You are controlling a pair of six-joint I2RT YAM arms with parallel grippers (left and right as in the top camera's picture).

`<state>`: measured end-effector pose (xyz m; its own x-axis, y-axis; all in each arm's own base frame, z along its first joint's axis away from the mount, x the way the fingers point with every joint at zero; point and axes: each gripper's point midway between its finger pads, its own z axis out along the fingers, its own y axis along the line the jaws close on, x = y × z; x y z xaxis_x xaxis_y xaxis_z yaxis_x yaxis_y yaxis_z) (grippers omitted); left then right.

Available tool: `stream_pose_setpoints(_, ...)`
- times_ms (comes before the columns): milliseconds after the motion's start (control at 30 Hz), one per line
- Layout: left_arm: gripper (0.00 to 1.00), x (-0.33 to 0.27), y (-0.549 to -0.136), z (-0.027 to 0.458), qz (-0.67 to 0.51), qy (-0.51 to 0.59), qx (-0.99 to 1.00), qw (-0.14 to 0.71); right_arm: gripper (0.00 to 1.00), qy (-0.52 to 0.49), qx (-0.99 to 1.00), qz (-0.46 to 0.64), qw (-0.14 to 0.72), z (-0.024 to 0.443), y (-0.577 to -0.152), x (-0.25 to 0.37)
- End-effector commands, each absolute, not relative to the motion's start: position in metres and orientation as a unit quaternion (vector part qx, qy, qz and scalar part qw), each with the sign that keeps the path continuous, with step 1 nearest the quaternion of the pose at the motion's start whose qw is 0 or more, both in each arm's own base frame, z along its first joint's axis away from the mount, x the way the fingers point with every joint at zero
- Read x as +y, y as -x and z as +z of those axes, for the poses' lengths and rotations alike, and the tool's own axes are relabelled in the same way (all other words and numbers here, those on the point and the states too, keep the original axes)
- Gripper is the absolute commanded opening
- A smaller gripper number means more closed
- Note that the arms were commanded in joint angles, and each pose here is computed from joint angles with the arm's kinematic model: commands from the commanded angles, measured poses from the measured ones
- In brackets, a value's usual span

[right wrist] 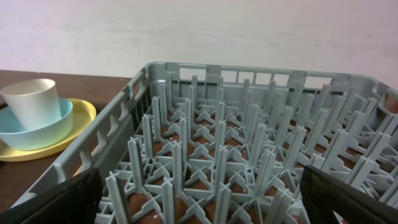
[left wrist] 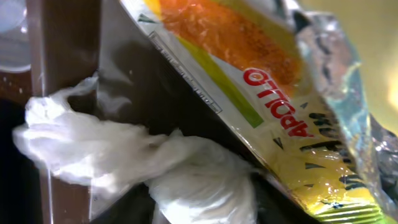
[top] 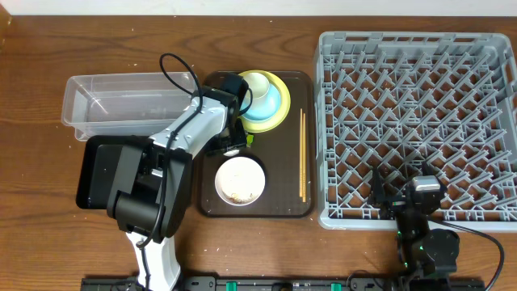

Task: Sort waste into correct bins and load items into the dishwasher rack
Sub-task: 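Carry the tissue with the left gripper into the clear plastic bin and release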

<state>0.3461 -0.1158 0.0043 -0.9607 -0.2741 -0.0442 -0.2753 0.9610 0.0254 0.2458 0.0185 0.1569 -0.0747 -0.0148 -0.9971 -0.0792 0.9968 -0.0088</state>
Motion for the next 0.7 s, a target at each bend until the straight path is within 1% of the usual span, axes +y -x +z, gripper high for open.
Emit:
stream_pose_setpoints(0,0.36,-0.111,-0.343,-0.003,0.032,0.139,0.990,0.015,0.99,0.039,0.732,0.026,0.679,0.156,-0.245,0.021)
stream_pose_setpoints(33,0.34,-0.111,-0.343,-0.003,0.031,0.139,0.990,0.015,0.99,0.039,0.732,0.026,0.679,0.156,-0.245,0.021)
stream_pose_setpoints(100,0.25,-0.111,-0.342,-0.002,0.031,0.139,0.990,0.013,0.99,0.039,0.732,0.026,0.679,0.156,-0.245,0.021)
stream_pose_setpoints(167,0.20,-0.111,-0.342,0.000,0.030,0.139,0.990,0.014,0.99,0.039,0.732,0.026,0.679,0.156,-0.245,0.021)
stream_pose_setpoints(233,0.19,-0.111,-0.342,0.005,0.029,0.139,0.990,0.017,0.99,0.039,0.732,0.026,0.679,0.156,-0.245,0.021)
stream_pose_setpoints(267,0.14,-0.111,-0.343,0.009,0.027,0.139,0.990,0.020,0.99,0.039,0.732,0.026,0.679,0.156,-0.245,0.021)
stream_pose_setpoints(367,0.12,-0.113,-0.346,0.028,0.019,0.140,0.989,0.036,0.99,0.039,0.732,0.026,0.679,0.156,-0.245,0.021)
stream_pose_setpoints(500,0.06,-0.114,-0.352,0.061,-0.002,0.143,0.987,0.075,0.99,0.039,0.732,0.026,0.679,0.156,-0.245,0.021)
stream_pose_setpoints(667,0.06,-0.108,-0.363,0.107,-0.033,0.153,0.978,0.140,0.99,0.039,0.732,0.026,0.679,0.156,-0.245,0.021)
